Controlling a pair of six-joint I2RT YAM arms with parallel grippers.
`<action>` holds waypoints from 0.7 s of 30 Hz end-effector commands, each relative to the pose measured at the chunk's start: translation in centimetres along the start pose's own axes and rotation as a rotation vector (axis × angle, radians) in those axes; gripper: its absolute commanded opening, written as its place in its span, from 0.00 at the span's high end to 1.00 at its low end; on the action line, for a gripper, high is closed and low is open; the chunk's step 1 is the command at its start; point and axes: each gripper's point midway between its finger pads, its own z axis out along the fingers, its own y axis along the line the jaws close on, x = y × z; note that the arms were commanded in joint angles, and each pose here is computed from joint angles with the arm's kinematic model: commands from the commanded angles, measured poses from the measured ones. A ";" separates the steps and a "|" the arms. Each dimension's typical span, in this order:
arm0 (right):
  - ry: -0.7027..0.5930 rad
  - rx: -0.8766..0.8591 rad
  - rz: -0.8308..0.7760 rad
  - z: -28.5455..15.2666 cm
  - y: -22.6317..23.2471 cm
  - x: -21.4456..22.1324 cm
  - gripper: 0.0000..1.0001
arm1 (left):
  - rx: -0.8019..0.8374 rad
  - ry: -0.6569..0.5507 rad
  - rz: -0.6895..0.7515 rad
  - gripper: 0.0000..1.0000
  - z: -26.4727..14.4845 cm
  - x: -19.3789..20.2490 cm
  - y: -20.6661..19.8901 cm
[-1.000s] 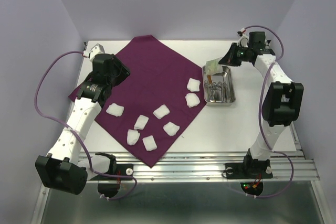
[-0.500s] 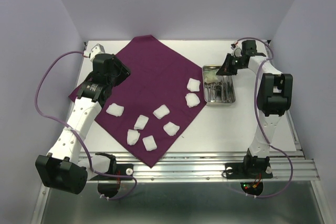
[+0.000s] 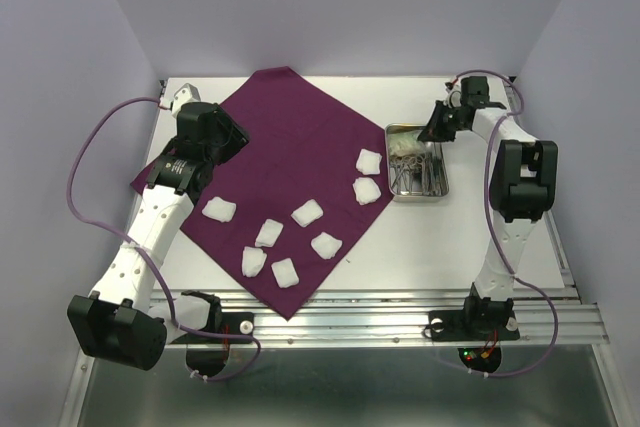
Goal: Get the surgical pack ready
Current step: Place the medical item in the container.
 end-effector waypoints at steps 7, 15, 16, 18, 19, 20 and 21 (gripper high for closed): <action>-0.160 0.016 -0.005 -3.4 1.6 -2.6 0.40 | 0.016 -0.013 -0.003 0.46 -0.4 -0.4 -0.2; -0.305 0.125 0.005 -5.7 3.4 -1.2 0.35 | 0.017 0.000 0.002 0.46 0.0 0.3 0.2; -0.313 0.150 0.001 -5.8 3.5 -0.9 0.35 | 0.014 0.002 0.002 0.46 0.1 0.4 0.3; -0.338 0.185 -0.020 -6.1 4.3 -0.1 0.37 | 0.007 0.003 0.008 0.46 0.0 0.5 0.5; -0.356 0.216 -0.027 -6.4 4.5 0.0 0.37 | -0.003 0.000 0.010 0.46 -0.1 0.5 0.8; -0.370 0.219 -0.041 -6.7 5.2 0.2 0.38 | -0.007 -0.004 0.013 0.46 -0.2 0.4 0.9; -0.376 0.198 -0.075 -7.2 7.0 1.0 0.39 | -0.017 -0.018 0.018 0.46 -0.4 0.2 1.2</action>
